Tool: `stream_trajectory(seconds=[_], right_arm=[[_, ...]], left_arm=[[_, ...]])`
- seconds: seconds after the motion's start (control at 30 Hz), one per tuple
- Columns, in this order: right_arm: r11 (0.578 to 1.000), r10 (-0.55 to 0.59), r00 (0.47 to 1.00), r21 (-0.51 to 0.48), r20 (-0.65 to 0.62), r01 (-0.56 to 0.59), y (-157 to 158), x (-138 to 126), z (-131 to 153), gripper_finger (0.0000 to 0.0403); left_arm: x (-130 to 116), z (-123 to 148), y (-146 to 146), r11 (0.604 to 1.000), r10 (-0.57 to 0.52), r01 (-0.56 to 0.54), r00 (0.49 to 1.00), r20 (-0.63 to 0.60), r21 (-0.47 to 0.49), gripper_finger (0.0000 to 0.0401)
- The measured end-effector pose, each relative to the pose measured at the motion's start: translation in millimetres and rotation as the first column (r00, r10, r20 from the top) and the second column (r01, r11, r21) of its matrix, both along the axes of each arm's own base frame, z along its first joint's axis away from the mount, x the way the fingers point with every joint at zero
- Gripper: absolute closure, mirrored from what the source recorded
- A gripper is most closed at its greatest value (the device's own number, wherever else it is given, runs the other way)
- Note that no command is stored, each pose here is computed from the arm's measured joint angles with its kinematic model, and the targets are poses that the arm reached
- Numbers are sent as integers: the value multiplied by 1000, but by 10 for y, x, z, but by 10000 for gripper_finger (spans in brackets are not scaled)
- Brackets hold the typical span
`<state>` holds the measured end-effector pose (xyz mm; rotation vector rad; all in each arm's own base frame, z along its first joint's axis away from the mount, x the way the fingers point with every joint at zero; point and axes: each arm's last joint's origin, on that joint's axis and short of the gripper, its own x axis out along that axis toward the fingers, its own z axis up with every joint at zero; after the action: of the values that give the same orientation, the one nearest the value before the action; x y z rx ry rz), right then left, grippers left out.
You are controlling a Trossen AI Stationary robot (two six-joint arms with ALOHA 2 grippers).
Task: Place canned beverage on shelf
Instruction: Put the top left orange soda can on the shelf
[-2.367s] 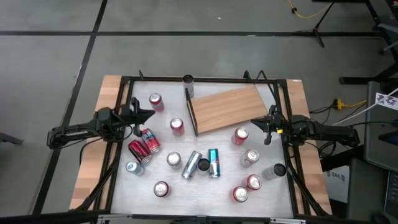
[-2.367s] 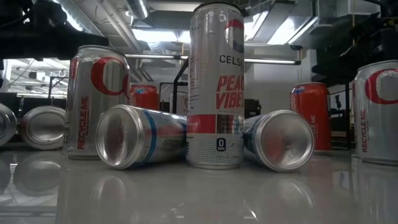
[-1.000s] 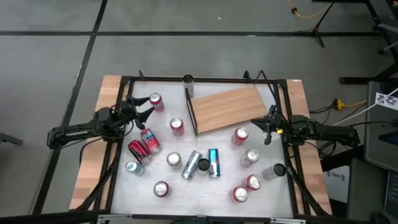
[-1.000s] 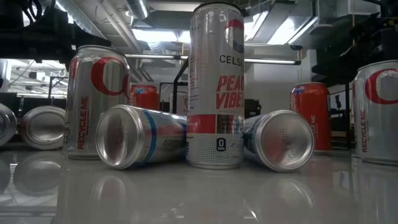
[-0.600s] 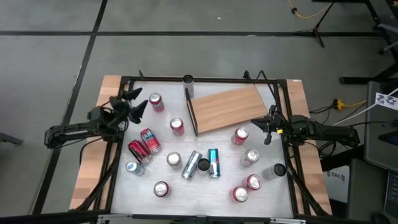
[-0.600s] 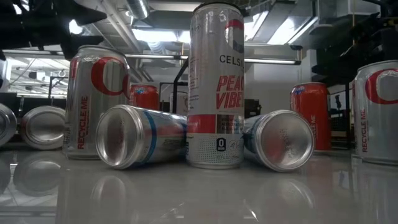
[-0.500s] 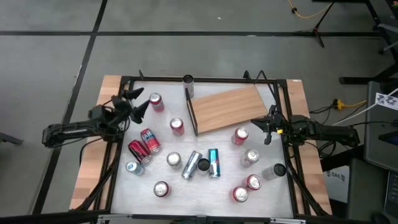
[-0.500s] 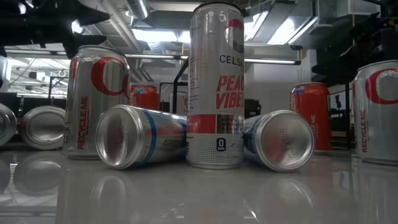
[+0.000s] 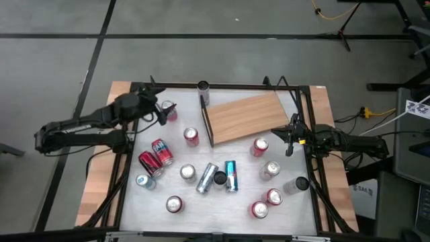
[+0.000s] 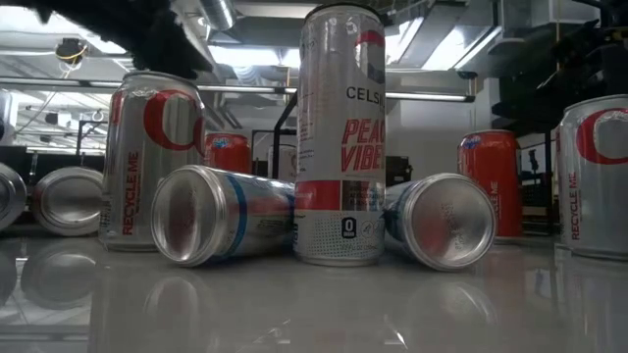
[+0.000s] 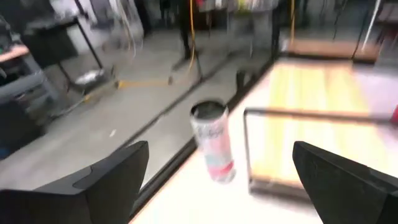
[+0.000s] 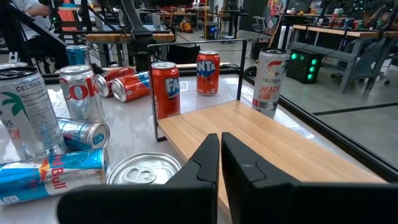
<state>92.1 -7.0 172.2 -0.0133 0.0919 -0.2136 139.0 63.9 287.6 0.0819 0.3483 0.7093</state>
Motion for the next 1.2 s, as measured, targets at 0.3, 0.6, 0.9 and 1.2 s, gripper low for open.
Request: stream_trajectory(seconds=[0.3, 0.6, 0.9, 1.2], right_arm=[[1000, 0, 1000, 0, 0, 0, 0, 0, 0, 393], [1000, 0, 1000, 0, 0, 0, 0, 0, 0, 393], [1000, 0, 1000, 0, 0, 0, 0, 0, 0, 393], [1000, 0, 1000, 0, 0, 0, 0, 0, 0, 393]], left_arm=[[190, 88, 327, 979, -151, 82, 907, -393, -186, 8], [213, -240, 641, 929, -192, -36, 804, -562, -369, 8], [263, -461, 838, 882, -244, -74, 773, -586, -466, 8], [312, -562, 888, 878, -236, -115, 742, -628, -465, 8]])
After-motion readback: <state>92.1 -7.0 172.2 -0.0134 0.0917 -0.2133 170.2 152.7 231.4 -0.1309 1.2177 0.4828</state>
